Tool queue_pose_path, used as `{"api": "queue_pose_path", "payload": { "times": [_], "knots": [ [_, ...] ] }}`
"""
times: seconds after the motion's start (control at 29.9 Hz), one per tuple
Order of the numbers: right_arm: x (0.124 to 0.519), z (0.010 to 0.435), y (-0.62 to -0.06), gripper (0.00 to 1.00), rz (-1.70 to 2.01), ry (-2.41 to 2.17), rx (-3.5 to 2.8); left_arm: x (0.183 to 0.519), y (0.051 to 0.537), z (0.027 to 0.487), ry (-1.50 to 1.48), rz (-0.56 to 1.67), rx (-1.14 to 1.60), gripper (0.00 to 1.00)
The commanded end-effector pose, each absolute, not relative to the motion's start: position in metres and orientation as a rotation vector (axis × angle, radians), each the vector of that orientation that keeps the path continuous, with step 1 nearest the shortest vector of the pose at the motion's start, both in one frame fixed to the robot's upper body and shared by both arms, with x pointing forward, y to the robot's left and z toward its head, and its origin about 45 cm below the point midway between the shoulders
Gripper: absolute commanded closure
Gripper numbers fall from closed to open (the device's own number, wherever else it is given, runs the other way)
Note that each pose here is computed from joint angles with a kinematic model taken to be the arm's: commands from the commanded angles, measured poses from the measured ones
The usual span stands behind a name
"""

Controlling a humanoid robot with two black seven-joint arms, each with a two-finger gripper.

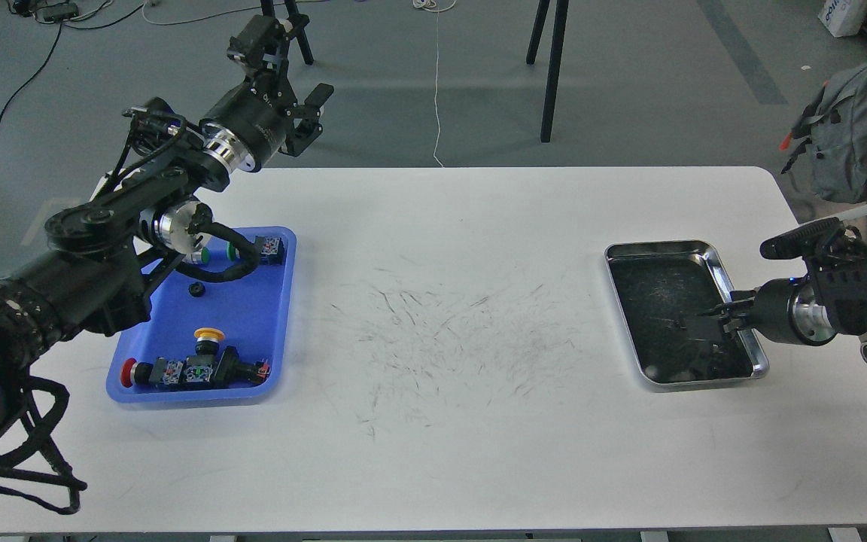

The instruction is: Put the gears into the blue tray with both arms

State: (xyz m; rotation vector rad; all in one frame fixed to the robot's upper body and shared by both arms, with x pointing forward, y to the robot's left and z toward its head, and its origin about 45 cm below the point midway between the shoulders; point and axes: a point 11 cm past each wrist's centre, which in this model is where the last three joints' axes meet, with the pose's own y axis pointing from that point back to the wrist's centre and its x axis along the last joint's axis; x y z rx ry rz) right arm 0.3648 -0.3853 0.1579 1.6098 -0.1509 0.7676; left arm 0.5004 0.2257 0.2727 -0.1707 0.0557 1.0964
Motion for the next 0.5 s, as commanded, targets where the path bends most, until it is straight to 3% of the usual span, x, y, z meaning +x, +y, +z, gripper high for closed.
{"api": "queue_pose_path", "payload": {
  "times": [0.0, 0.47],
  "knots": [
    [0.3659, 0.1536, -0.379, 0.07, 0.777, -0.116, 1.607, 0.5, 0.2274, 0.2717, 0.056, 1.1, -0.171, 0.01],
    [0.3644, 0.1443, -0.3732, 0.22, 0.78, -0.067, 1.608, 0.4991, 0.2302, 0.2704, 0.054, 1.105, -0.177, 0.01]
  ]
}}
